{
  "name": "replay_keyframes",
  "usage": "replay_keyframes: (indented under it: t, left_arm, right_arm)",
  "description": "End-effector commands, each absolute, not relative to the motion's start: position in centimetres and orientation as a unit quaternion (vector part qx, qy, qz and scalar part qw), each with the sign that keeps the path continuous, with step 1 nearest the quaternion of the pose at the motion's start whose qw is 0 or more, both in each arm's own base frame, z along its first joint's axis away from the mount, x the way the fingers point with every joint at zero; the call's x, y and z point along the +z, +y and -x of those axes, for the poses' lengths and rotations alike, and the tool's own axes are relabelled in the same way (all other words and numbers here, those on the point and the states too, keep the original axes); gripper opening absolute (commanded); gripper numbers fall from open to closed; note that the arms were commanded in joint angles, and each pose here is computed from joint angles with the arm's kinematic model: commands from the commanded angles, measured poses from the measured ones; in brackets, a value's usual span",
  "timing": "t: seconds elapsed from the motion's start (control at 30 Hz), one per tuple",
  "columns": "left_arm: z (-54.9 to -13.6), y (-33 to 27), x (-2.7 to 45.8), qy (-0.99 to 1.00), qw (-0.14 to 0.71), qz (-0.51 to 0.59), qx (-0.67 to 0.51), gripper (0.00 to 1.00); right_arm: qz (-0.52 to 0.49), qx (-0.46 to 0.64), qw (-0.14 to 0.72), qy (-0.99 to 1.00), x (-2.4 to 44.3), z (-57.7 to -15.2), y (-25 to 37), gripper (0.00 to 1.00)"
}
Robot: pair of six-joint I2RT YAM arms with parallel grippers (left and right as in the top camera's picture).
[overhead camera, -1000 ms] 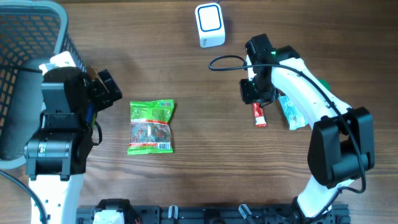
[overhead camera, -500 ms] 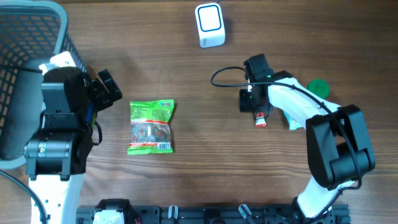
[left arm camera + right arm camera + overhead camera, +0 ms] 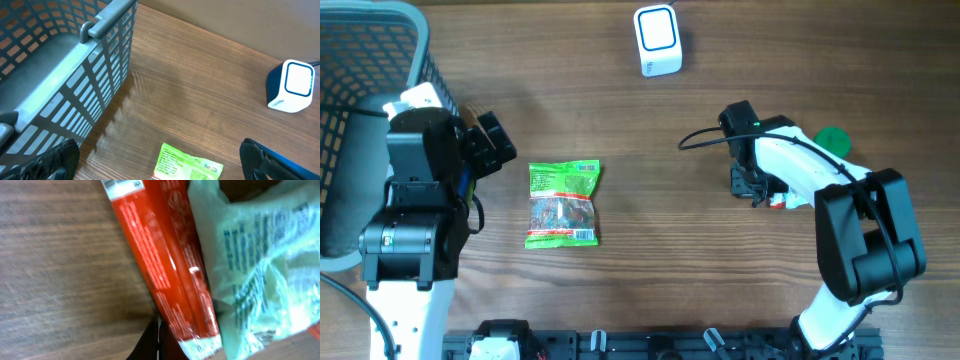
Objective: Scan the item barcode
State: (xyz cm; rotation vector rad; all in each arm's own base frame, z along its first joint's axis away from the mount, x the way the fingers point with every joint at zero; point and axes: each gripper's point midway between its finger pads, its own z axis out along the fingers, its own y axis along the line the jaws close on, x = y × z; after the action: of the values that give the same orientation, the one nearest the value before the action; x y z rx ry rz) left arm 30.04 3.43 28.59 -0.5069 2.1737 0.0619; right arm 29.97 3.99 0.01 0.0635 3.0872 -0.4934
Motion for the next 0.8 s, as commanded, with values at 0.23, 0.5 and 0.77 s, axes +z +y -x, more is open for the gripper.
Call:
replay_keyframes:
  t: [0.23,0.5,0.77]
  left_arm:
    - [-30.1,3.6,29.2,0.871,0.446,0.205,0.028,1.0]
    - [-30.1,3.6,29.2,0.871,0.446,0.205,0.028,1.0]
    - [-30.1,3.6,29.2,0.871,0.446,0.205,0.028,1.0]
  right_arm:
    - [0.099,0.286,0.042,0.952,6.5,-33.5,20.4,0.19]
    - [0.14,0.33,0.076,0.93,7.9,-33.4,26.3,0.72]
    - [0.201,0.238,0.115,0.943,6.3,-33.6,25.7,0.73]
